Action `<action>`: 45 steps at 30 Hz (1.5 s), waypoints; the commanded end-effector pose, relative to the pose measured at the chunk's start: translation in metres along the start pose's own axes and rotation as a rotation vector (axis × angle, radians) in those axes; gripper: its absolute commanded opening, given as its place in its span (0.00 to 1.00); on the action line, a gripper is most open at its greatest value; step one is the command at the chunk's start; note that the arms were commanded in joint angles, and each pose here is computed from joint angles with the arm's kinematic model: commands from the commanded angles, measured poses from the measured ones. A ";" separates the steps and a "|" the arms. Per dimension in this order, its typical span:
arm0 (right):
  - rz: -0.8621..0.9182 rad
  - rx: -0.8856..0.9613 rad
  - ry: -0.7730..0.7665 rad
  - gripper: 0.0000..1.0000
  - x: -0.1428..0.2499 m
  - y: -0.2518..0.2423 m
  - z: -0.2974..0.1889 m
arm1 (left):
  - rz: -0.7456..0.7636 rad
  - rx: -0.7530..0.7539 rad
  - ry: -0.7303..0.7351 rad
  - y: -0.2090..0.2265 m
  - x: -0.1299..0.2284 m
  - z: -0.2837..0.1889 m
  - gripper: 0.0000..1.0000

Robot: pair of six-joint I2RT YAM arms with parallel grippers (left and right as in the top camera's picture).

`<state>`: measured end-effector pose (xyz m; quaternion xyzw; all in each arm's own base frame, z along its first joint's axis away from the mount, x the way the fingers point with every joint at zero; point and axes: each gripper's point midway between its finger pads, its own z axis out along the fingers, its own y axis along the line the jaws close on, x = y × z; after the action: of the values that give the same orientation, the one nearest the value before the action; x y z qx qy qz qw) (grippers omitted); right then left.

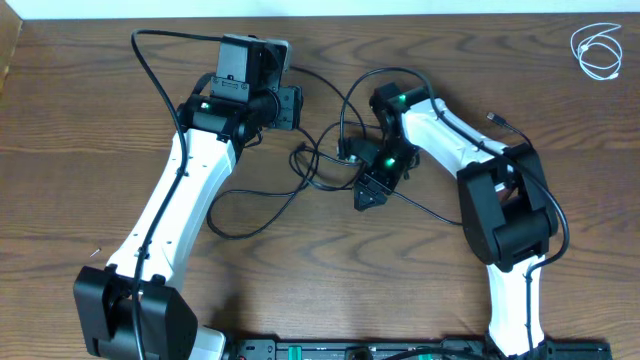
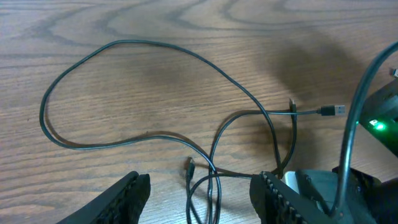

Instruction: Untangle cables

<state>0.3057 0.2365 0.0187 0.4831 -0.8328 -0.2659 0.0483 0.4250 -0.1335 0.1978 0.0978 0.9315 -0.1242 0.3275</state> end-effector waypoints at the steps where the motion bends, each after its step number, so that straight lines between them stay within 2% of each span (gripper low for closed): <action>1: -0.012 -0.016 0.011 0.55 0.000 0.005 0.007 | -0.003 0.000 -0.014 0.001 -0.003 -0.005 0.58; 3: -0.008 -0.017 0.014 0.43 -0.001 0.007 0.008 | -0.003 0.000 -0.013 0.001 -0.003 -0.005 0.58; 4: -0.002 -0.018 0.016 0.31 -0.001 0.008 0.009 | -0.004 0.000 -0.013 0.001 -0.003 -0.005 0.58; 6: 0.005 -0.018 0.019 0.17 -0.002 0.010 0.010 | -0.004 0.000 -0.010 0.001 -0.002 -0.005 0.58; 8: 0.014 -0.019 0.021 0.04 -0.002 0.011 0.010 | -0.004 0.000 -0.007 0.001 -0.001 -0.005 0.58; 9: 0.018 -0.019 0.020 0.01 -0.003 0.011 0.010 | -0.005 -0.001 -0.004 0.001 0.000 -0.005 0.58; 14: 0.041 -0.029 0.014 0.01 -0.004 0.013 0.011 | -0.005 -0.001 -0.002 0.001 0.000 -0.005 0.58; 19: 0.044 -0.120 -0.068 0.01 -0.020 0.027 0.002 | -0.005 -0.001 -0.002 0.001 0.000 -0.005 0.58; 24: 0.062 -0.179 -0.156 0.01 -0.035 0.034 -0.026 | -0.005 -0.001 -0.002 0.001 0.000 -0.005 0.58; 28: 0.082 -0.139 -0.156 0.01 -0.033 0.025 -0.046 | -0.005 -0.001 -0.002 0.001 0.000 -0.005 0.58; 29: 0.084 -0.106 -0.132 0.02 -0.029 0.019 -0.045 | -0.005 -0.001 -0.003 0.001 0.000 -0.005 0.58; 30: 0.086 -0.071 -0.104 0.09 -0.024 0.014 -0.044 | -0.005 -0.001 -0.003 0.001 0.000 -0.005 0.58; 31: 0.086 -0.041 -0.072 0.15 -0.019 0.010 -0.041 | -0.005 -0.001 -0.003 0.001 0.000 -0.005 0.58; 32: 0.082 -0.013 -0.028 0.27 -0.012 0.008 -0.034 | -0.005 -0.001 -0.003 0.001 0.000 -0.005 0.58; 34: 0.062 0.000 0.015 0.38 -0.007 0.012 -0.023 | -0.005 -0.001 -0.002 0.001 0.000 -0.005 0.58; 40: -0.049 0.054 0.135 0.49 0.001 0.027 0.010 | -0.006 -0.001 0.001 0.001 0.001 -0.005 0.58; 45: -0.077 0.059 0.141 0.58 0.000 0.030 0.022 | -0.006 -0.001 0.002 0.001 0.001 -0.005 0.58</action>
<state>0.2743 0.2614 0.0175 0.5252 -0.8175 -0.2207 0.0851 0.4230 -0.1330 0.1957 0.0974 0.9336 -0.1235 0.3220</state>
